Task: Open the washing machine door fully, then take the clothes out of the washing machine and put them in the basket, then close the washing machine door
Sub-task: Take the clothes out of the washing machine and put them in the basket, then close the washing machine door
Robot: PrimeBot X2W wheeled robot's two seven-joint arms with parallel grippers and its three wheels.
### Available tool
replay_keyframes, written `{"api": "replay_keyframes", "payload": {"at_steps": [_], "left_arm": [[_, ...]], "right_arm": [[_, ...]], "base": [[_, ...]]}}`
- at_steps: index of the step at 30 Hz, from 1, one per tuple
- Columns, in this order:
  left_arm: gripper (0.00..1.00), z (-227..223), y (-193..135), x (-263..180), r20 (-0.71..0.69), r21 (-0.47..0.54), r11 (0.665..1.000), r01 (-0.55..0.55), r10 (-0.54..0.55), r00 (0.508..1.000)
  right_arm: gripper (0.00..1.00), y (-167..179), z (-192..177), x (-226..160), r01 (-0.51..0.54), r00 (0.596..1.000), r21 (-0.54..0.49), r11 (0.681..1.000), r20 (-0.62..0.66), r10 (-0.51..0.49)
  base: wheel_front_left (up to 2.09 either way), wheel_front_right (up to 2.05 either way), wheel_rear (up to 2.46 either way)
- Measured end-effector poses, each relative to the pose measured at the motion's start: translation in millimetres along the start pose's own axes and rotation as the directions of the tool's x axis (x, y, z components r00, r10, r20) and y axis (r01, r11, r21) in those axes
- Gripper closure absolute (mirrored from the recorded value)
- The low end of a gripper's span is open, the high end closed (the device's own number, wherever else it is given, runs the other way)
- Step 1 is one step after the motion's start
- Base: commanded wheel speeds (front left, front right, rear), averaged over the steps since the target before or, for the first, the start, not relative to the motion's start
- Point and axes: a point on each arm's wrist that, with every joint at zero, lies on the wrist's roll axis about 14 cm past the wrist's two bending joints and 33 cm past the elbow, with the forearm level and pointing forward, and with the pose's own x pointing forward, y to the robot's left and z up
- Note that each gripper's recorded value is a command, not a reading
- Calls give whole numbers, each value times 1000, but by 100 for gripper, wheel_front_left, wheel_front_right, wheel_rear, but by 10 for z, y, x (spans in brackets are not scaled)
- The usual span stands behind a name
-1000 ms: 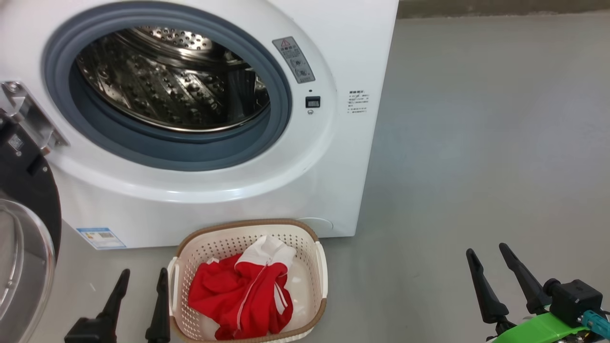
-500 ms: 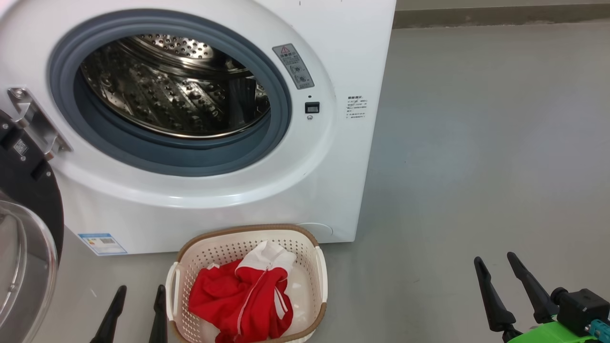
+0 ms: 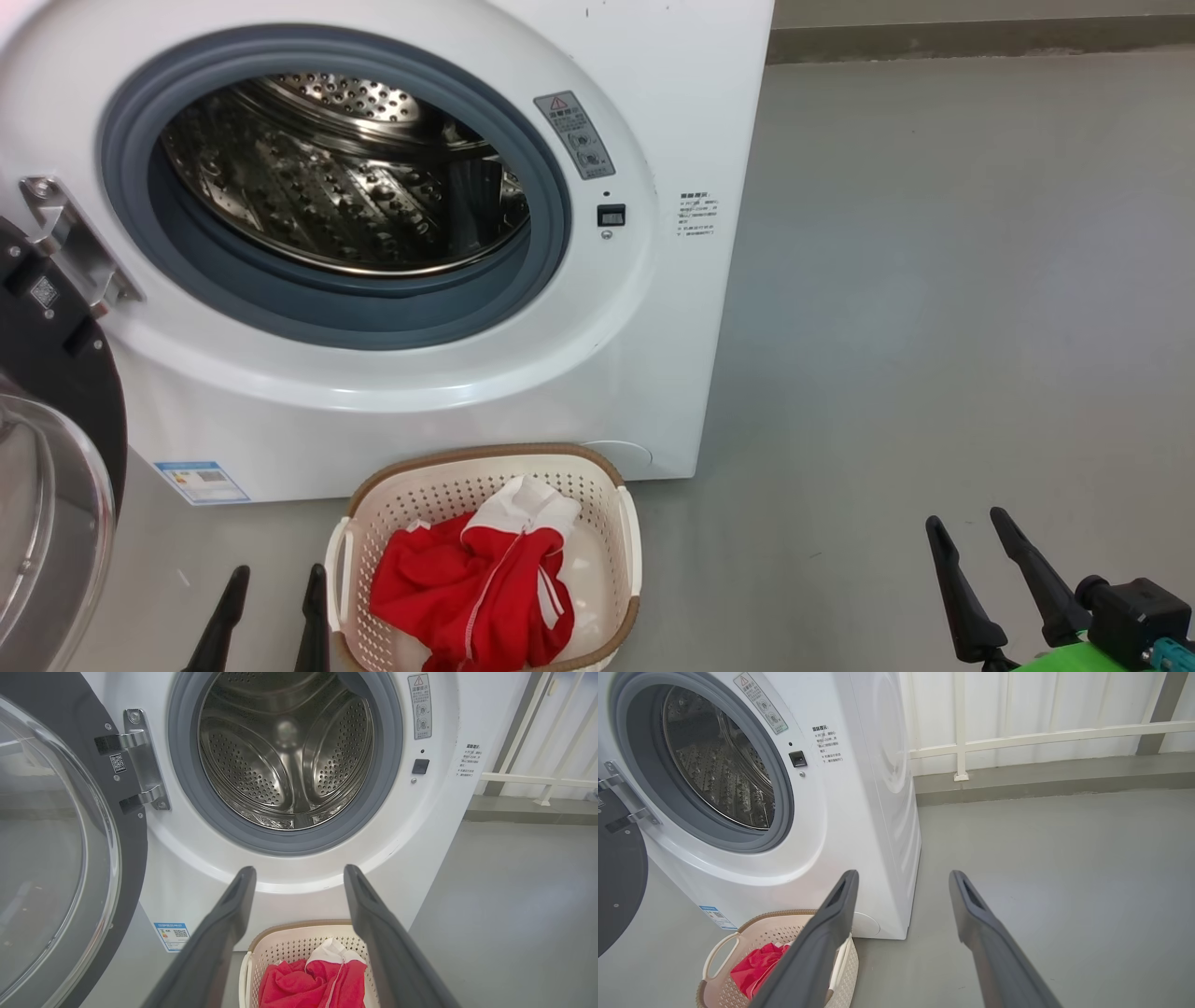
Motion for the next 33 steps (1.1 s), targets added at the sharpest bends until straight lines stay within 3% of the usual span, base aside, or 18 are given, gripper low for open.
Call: {"api": "replay_keyframes", "payload": {"at_steps": [20,33], "left_arm": [[0,8,-8,7,3,-2,1000,-8,8,1000],[0,18,-6,-2,6,-2,1000,-12,12,1000]], "right_arm": [[0,-8,14,-13,3,1000,0,1000,5,-3],[0,8,16,-3,-3,1000,-1,1000,5,3]], "base": [[-4,4,0],[-105,105,0]]}}
